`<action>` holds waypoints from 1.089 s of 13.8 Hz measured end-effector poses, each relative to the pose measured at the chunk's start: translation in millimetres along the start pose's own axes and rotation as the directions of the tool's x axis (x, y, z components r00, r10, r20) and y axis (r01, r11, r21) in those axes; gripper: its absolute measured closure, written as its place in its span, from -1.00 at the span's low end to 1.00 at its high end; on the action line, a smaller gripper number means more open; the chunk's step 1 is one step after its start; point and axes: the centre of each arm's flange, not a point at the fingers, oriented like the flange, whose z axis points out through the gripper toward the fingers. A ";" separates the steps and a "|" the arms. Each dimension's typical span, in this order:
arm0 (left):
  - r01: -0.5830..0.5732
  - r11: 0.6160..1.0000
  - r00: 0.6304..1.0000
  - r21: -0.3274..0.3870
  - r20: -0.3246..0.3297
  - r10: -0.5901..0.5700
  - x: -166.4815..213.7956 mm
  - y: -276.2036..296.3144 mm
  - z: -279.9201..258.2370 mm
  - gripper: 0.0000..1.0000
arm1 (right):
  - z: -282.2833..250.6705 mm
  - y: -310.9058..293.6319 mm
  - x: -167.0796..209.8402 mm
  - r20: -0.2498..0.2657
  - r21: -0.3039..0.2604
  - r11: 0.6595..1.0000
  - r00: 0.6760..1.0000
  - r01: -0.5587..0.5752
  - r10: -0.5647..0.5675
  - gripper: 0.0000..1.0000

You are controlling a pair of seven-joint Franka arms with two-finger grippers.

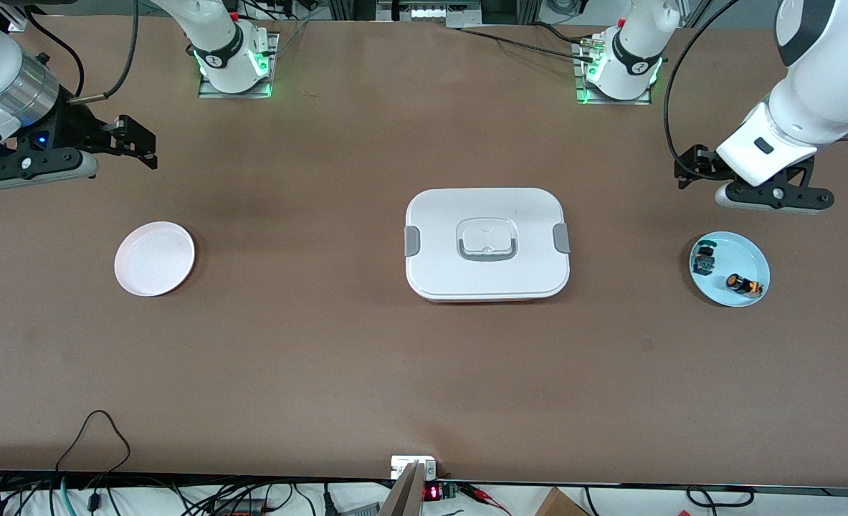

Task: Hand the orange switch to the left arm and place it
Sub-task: 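Open the left gripper and raise it away from the blue plate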

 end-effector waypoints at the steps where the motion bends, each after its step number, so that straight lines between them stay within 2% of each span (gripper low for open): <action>1: 0.007 1.000 1.000 -0.002 0.000 -0.007 2.8 -3.7 0.6 -1.00 | 0.0 0.0 0.0 0.000 0.000 1.000 1.000 0.000 0.000 -1.00; 7: -0.006 1.000 1.000 -0.016 0.003 0.006 38.8 -6.8 12.4 -1.00 | 0.3 0.8 -0.1 0.002 0.000 1.000 1.000 -0.001 0.001 -1.00; 15: -0.033 0.999 0.999 -0.017 -0.004 0.033 43.4 -7.2 10.3 -1.00 | 0.3 2.0 -0.1 0.002 0.000 1.000 1.000 -0.004 0.004 -1.00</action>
